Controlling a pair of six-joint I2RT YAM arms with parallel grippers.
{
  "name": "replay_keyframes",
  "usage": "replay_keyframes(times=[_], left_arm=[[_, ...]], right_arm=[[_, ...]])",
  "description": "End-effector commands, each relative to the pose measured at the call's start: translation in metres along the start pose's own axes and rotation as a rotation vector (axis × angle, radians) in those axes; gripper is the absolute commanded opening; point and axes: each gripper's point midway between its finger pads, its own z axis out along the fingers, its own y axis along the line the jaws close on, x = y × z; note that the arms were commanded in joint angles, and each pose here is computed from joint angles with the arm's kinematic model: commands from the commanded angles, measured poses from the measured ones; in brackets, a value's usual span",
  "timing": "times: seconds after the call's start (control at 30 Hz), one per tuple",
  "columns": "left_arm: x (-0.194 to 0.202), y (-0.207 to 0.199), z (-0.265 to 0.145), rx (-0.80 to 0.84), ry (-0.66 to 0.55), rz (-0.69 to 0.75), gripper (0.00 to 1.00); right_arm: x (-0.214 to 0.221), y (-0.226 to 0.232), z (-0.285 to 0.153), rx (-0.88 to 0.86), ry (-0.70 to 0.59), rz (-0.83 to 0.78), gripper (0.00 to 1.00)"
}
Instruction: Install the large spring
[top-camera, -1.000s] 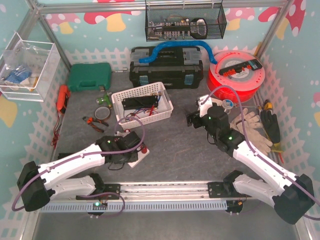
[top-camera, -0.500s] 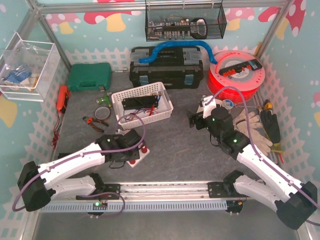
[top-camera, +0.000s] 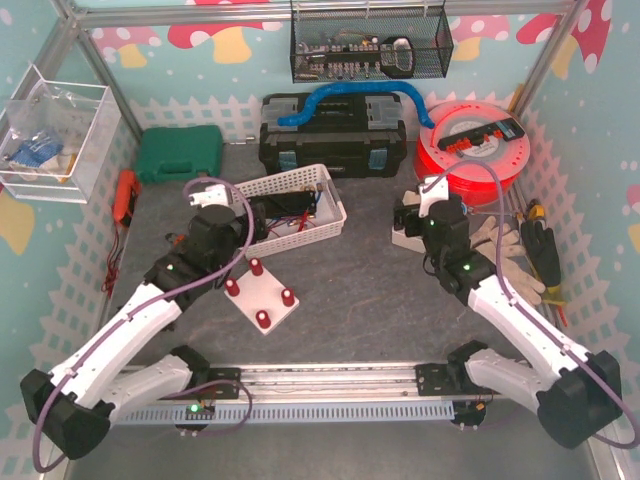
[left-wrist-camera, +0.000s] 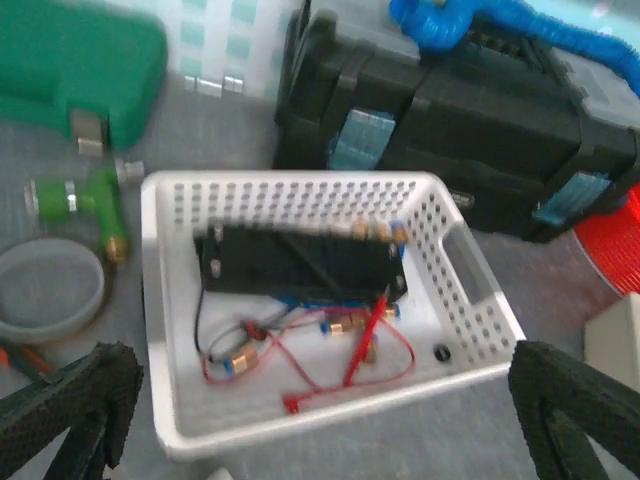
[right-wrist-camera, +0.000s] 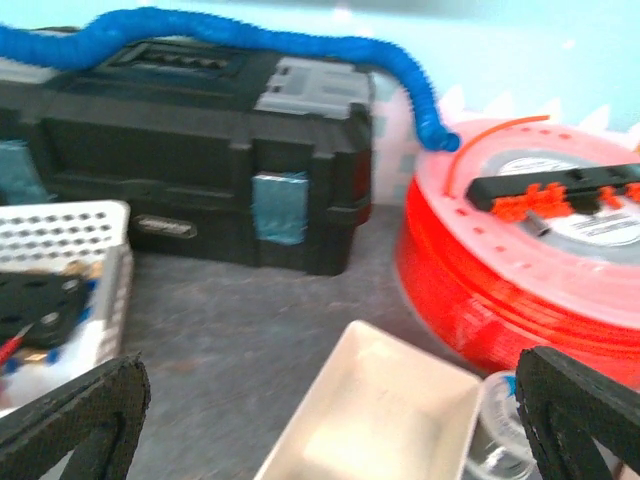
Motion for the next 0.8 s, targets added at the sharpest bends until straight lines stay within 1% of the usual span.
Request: replay_keyframes(times=[0.0, 0.07, 0.17, 0.27, 0.37, 0.47, 0.6, 0.7, 0.77], left_arm=[[-0.059, -0.004, 0.015, -0.018, -0.335, 0.243, 0.99], [-0.057, 0.016, 0.037, -0.052, -0.359, 0.309, 0.99], [-0.05, 0.063, 0.064, -0.116, -0.361, 0.304, 0.99], [-0.043, 0.091, 0.071, -0.113, -0.405, 0.277, 0.99], [-0.035, 0.113, 0.073, -0.118, -0.417, 0.236, 0.99], [-0.019, 0.128, 0.078, -0.126, -0.405, 0.247, 0.99], [0.009, 0.147, 0.089, -0.112, -0.357, 0.215, 0.99], [0.017, 0.147, 0.09, -0.073, -0.386, 0.201, 0.99], [0.014, 0.141, 0.095, -0.045, -0.388, 0.237, 0.99]], right_arm=[[-0.007, -0.031, 0.025, 0.112, -0.052, -0.051, 0.99], [-0.001, -0.045, 0.036, 0.141, -0.05, -0.059, 0.99], [0.013, -0.066, 0.048, 0.182, -0.068, -0.073, 0.99], [0.027, -0.084, 0.056, 0.219, -0.067, -0.094, 0.99], [0.046, -0.098, 0.059, 0.228, -0.051, -0.07, 0.99], [0.067, -0.105, 0.061, 0.215, -0.037, -0.054, 0.99], [0.078, -0.12, 0.059, 0.25, -0.079, -0.039, 0.99], [0.086, -0.131, 0.061, 0.258, -0.098, -0.013, 0.99], [0.092, -0.134, 0.064, 0.253, -0.097, 0.001, 0.99]])
